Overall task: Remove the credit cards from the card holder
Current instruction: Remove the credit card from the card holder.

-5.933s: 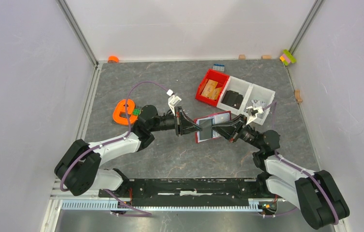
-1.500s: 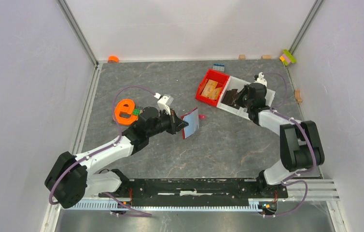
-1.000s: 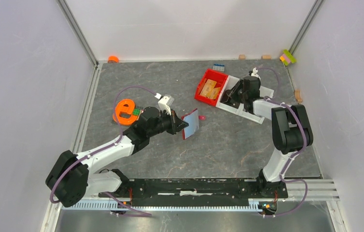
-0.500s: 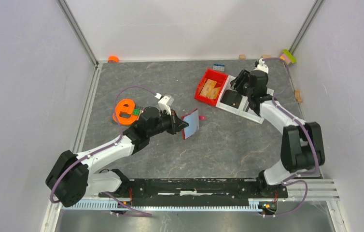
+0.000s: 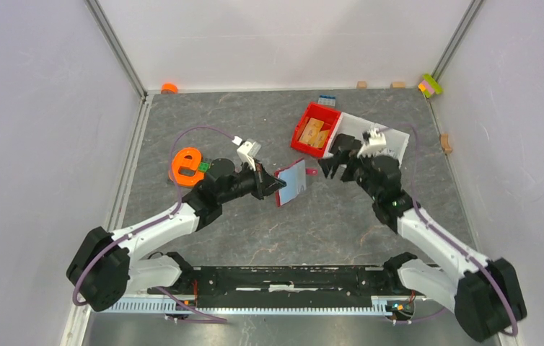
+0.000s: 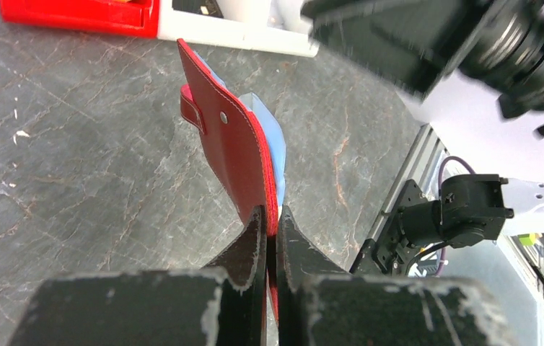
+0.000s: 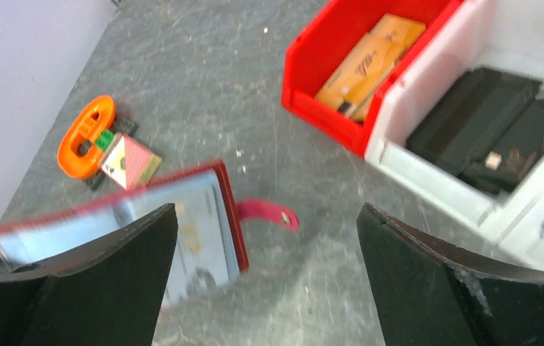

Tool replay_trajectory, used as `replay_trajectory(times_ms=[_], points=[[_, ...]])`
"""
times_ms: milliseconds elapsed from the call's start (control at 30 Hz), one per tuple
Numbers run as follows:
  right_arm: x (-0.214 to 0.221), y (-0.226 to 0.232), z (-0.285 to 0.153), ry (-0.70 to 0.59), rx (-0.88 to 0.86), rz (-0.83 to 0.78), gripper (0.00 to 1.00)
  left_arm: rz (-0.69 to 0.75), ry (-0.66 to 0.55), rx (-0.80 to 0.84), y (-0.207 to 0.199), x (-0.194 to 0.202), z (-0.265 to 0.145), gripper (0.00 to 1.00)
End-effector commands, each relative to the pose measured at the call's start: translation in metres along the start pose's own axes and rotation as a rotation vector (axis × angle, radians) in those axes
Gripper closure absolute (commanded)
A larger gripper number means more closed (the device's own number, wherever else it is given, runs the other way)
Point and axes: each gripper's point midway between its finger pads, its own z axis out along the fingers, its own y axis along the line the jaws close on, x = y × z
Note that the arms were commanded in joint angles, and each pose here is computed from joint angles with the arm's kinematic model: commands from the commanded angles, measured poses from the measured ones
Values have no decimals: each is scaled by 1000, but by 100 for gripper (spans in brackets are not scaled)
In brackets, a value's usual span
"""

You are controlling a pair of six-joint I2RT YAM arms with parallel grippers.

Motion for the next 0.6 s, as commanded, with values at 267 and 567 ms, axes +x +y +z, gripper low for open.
replay_trajectory(times_ms=[267,567], points=[[24,21,-46,-264,-289,-17,2,93,-155,176,-44,-37,-20,98],[18,57,-52,-209,-456,-18,2,114,-240,277,-64,-47,-37,98]])
